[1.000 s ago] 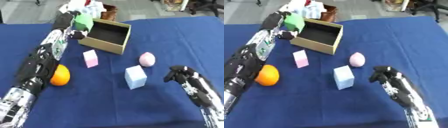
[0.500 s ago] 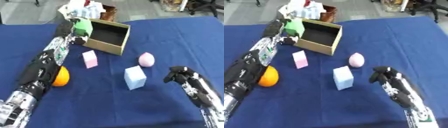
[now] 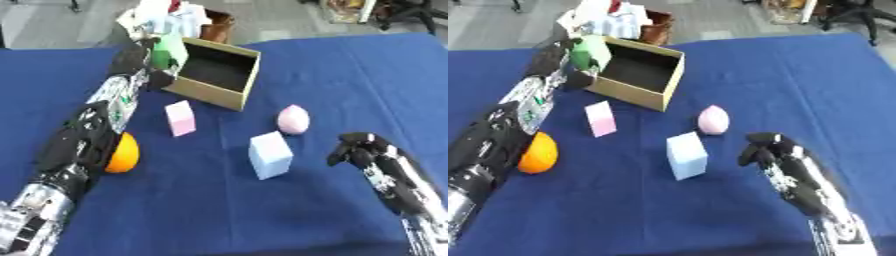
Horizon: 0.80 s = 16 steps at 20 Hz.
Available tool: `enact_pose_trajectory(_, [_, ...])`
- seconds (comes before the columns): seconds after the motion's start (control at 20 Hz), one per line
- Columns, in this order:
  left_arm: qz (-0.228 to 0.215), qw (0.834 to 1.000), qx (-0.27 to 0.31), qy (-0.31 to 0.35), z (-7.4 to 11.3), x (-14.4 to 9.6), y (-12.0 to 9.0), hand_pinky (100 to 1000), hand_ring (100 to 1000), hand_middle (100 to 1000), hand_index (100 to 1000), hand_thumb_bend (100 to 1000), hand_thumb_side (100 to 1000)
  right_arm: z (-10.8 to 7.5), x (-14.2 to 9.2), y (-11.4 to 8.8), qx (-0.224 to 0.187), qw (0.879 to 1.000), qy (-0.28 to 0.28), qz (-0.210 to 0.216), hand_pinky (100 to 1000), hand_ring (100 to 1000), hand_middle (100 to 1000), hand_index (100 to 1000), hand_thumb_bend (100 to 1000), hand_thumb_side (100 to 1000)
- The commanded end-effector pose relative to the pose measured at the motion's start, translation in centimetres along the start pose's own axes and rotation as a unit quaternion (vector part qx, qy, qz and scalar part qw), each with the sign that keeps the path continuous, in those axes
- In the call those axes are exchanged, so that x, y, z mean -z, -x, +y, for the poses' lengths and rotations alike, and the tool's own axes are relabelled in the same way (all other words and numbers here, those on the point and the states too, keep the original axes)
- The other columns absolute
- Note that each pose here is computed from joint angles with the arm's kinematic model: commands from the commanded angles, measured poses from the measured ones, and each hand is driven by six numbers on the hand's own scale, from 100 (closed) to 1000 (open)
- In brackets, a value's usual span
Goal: Pick up objects on the table and place them in the box.
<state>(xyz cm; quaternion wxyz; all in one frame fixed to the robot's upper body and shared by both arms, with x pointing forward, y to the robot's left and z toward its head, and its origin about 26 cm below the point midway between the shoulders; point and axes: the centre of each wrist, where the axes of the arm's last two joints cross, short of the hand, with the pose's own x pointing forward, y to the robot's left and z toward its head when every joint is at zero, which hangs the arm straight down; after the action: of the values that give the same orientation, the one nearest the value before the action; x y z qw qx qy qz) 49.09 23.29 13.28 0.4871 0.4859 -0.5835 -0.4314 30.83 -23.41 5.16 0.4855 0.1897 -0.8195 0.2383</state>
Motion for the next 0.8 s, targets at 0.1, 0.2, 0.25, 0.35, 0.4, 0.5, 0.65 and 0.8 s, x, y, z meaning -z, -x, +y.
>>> enact_pose_trajectory(0.1, [-0.022,0.998,0.046,-0.043,3.8,0.9,0.2,855,831,879,996,474,824,-0.2,0.3,-0.3,-0.002,1.0,-0.001,-0.009,616,610,558,760,100,474])
enact_pose_trajectory(0.2, [-0.033,0.996,0.06,-0.05,4.8,0.9,0.4,859,840,890,997,493,821,-0.3,0.3,-0.4,-0.003,1.0,-0.001,-0.009,616,610,557,760,100,473])
enact_pose_trajectory(0.25, [-0.039,0.996,0.064,-0.052,5.3,0.9,0.5,860,842,892,998,493,821,-0.3,0.3,-0.4,-0.004,1.0,0.0,-0.008,616,610,557,760,100,472])
enact_pose_trajectory(0.35, [-0.048,0.995,0.073,-0.057,6.4,0.8,0.9,862,845,897,999,494,810,-0.3,0.3,-0.4,-0.005,1.0,0.0,-0.008,616,610,557,760,100,472])
enact_pose_trajectory(0.4, [-0.055,0.994,0.074,-0.059,7.0,0.7,1.0,863,847,899,1000,488,810,-0.4,0.3,-0.4,-0.005,1.0,0.001,-0.008,616,610,557,760,100,472])
enact_pose_trajectory(0.5, [-0.068,0.993,0.074,-0.06,7.9,0.5,1.1,864,850,903,1000,486,807,-0.4,0.2,-0.4,-0.006,1.0,0.001,-0.007,616,610,557,760,100,472])
enact_pose_trajectory(0.65, [-0.095,0.991,0.077,-0.058,9.3,-0.2,1.1,862,850,899,999,486,786,-0.5,0.3,-0.4,-0.007,1.0,0.001,-0.008,616,610,557,760,100,470])
enact_pose_trajectory(0.8, [-0.137,0.985,0.086,-0.051,10.6,-1.4,0.9,857,852,894,992,507,784,-0.6,0.3,-0.4,-0.009,1.0,0.003,-0.008,617,610,557,760,100,470])
